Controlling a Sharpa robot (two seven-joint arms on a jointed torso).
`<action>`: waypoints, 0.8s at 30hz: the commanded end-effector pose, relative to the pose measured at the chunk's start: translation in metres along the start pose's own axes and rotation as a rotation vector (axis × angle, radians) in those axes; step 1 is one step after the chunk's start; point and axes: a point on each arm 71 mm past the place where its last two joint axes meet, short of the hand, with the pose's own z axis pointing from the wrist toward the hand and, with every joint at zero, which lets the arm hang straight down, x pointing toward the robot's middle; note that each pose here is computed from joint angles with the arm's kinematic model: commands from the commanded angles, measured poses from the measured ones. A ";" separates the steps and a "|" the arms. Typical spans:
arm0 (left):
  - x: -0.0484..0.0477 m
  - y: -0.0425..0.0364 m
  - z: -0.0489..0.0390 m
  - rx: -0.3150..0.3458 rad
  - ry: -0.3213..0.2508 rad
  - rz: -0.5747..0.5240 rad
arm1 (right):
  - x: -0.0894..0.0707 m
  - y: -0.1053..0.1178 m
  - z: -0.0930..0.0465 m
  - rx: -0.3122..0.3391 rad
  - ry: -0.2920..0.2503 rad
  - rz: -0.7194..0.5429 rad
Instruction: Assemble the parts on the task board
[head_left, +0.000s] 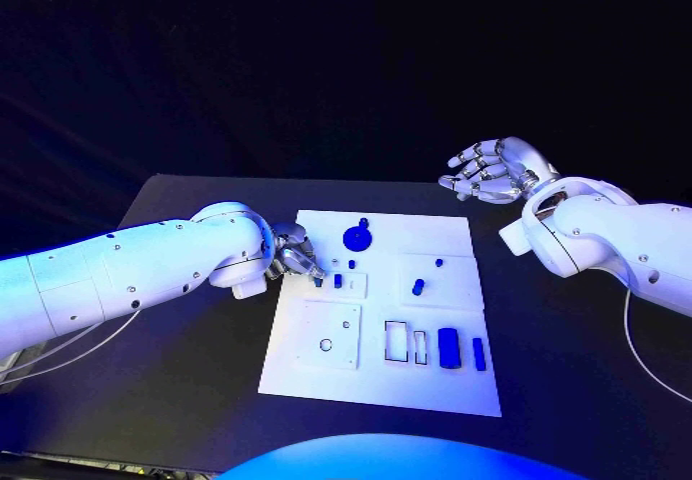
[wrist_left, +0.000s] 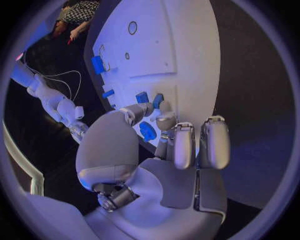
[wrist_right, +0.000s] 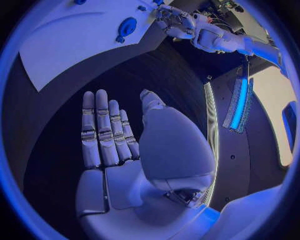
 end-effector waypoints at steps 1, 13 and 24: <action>0.0051 -0.0015 0.0009 0.006 0.028 0.011 | 0.001 0.001 0.000 -0.014 0.007 -0.004; 0.0042 0.0007 0.0008 0.000 0.026 0.022 | 0.000 0.001 0.000 -0.013 0.006 -0.004; 0.0025 0.0009 0.0007 -0.001 0.018 0.025 | 0.000 0.001 0.000 -0.011 0.002 -0.005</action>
